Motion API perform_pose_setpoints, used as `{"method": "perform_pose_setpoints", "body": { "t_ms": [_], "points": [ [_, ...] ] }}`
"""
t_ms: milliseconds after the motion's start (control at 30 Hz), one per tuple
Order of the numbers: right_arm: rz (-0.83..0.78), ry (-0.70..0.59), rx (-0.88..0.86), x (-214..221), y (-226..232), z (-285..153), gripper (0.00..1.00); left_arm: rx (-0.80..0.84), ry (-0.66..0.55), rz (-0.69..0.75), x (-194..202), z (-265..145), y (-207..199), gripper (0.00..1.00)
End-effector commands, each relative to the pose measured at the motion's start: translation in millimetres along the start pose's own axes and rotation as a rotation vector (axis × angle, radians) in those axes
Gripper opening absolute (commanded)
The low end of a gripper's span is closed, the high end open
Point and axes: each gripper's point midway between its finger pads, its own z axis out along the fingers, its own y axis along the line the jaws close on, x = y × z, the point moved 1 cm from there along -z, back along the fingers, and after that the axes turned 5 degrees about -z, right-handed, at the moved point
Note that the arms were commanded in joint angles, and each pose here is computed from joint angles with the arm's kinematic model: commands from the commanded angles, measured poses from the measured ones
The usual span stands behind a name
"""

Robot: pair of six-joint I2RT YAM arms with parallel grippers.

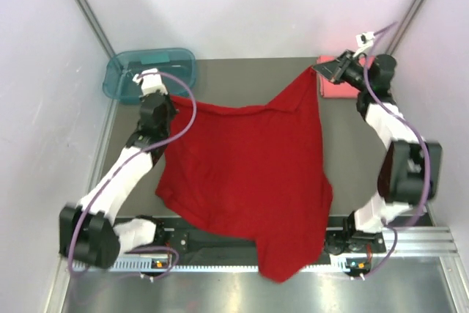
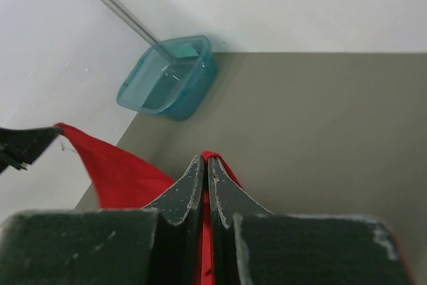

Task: Fold and stack the t-shirts
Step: Flatten the tshirt out

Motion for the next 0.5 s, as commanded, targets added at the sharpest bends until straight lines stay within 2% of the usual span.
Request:
{"method": "perform_pose_setpoints", "body": {
  "t_ms": [0,67,100,133,167,200,233,267,300,333,467],
  "points": [
    [-0.15,-0.097,-0.112,-32.4,-3.9,28.7,0.0,-0.035,-0.088,-0.109,-4.6,37.3,-5.3,0.0],
    [-0.079,-0.042,-0.078,-8.7,-42.0,49.7,0.0,-0.069,0.006,-0.092,34.4,67.3,1.1,0.0],
    [-0.092,-0.047,-0.089,-19.2,-46.3,59.5,0.0,-0.069,0.019,-0.103,36.1,78.1,-0.2,0.0],
    [-0.046,-0.007,-0.074,1.3,-71.4,72.3,0.0,-0.054,0.041,-0.111,43.2,86.7,-2.9,0.0],
    [-0.039,0.003,-0.072,3.6,-79.8,78.5,0.0,-0.078,0.082,-0.099,62.5,100.2,4.3,0.0],
    [-0.04,0.004,-0.073,-5.8,-83.3,87.4,0.0,-0.079,0.08,-0.105,58.8,109.2,2.8,0.0],
    [-0.012,0.034,-0.053,11.7,-105.0,96.4,0.0,-0.089,0.094,-0.102,62.4,116.0,6.7,0.0],
    [0.002,0.048,-0.045,16.2,-113.2,102.0,0.0,-0.109,0.127,-0.091,76.0,125.1,11.1,0.0],
    [-0.005,0.05,-0.05,5.5,-114.0,109.6,0.0,-0.112,0.116,-0.098,67.9,132.6,9.7,0.0],
    [0.018,0.077,-0.038,19.7,-129.1,116.4,0.0,-0.128,0.14,-0.091,72.9,136.4,13.8,0.0],
    [-0.012,0.091,-0.016,11.8,-137.5,134.3,0.0,-0.175,0.158,-0.109,74.1,150.6,32.9,0.0]
  ]
}}
